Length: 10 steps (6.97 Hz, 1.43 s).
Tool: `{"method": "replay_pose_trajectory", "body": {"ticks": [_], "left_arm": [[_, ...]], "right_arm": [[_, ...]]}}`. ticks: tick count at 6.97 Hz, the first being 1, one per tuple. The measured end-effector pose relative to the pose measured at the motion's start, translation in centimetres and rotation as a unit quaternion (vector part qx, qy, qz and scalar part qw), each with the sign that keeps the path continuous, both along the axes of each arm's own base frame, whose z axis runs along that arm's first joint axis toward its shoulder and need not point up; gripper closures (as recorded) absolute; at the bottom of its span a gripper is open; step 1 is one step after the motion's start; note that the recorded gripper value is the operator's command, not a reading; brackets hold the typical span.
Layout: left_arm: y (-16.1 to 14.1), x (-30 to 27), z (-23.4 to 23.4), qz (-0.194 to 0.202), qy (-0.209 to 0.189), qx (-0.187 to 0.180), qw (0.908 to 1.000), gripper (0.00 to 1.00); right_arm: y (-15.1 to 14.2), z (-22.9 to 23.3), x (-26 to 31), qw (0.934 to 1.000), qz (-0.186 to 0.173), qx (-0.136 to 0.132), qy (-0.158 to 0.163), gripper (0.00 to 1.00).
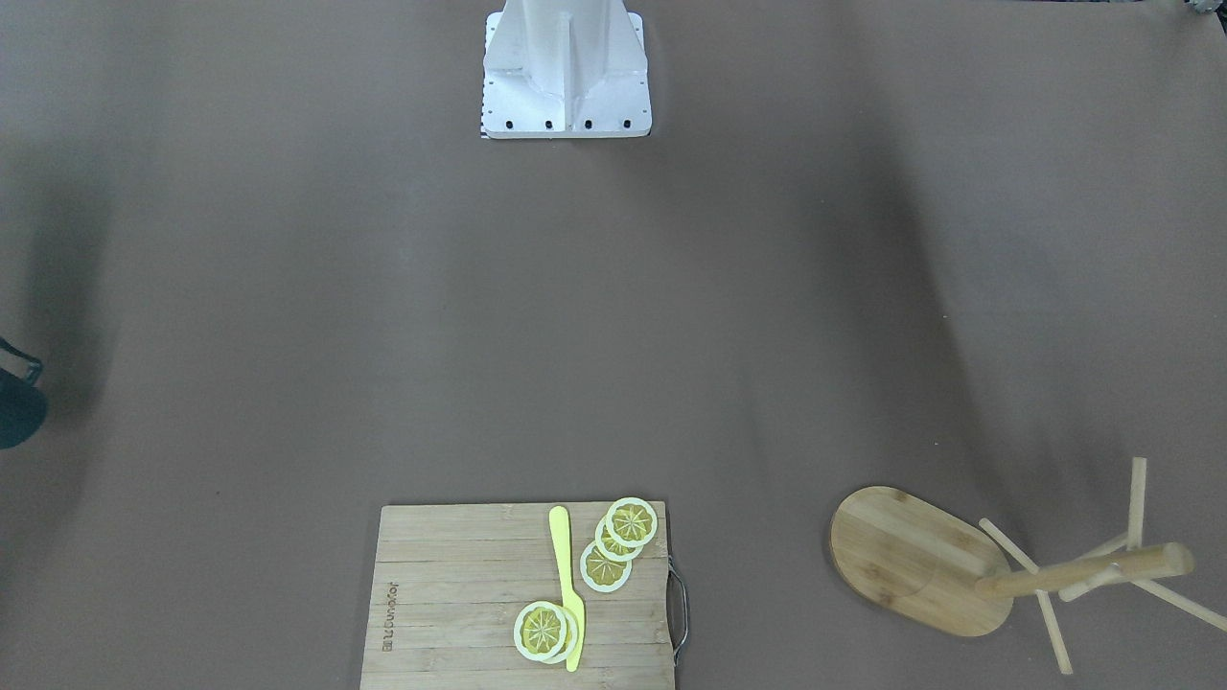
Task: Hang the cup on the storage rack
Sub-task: 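Carry the teal mug with the right gripper toward the table center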
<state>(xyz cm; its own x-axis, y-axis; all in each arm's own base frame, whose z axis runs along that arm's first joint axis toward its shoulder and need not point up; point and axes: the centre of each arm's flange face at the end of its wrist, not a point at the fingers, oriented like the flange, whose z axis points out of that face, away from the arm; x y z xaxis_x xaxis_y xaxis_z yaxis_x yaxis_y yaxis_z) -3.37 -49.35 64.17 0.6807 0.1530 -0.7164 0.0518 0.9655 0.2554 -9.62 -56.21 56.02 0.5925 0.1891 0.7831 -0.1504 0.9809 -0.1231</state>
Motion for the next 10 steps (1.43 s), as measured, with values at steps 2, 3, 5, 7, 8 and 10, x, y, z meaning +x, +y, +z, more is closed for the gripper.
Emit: {"method": "replay_pose_trajectory", "body": {"ticks": [2,3,5,7,8,10], "left_arm": [[-0.3,0.1,-0.3,-0.004,0.002,-0.002,1.0000,0.02],[-0.5,0.1,-0.4,-0.004,0.002,-0.001,1.0000,0.02],[-0.7,0.1,-0.6,-0.006,0.003,-0.002,1.0000,0.02],[-1.0,0.2,-0.9,-0.008,0.003,-0.001,1.0000,0.02],[-1.0,0.2,-1.0,-0.008,0.003,0.000,1.0000,0.02],[-1.0,0.2,-0.9,-0.008,0.003,-0.001,1.0000,0.02]], "right_arm": [[1.1,-10.0,-7.9,0.9983,0.029,-0.038,-0.034,1.00],[2.0,-14.5,-12.3,0.9967,0.038,-0.055,-0.047,1.00],[5.0,-24.0,-23.6,0.9917,0.067,-0.091,-0.061,1.00],[8.4,-32.0,-32.5,0.9856,0.100,-0.123,-0.058,1.00],[10.2,-35.0,-36.2,0.9827,0.116,-0.133,-0.057,1.00],[13.1,-38.3,-41.8,0.9767,0.139,-0.153,-0.057,1.00]]}}
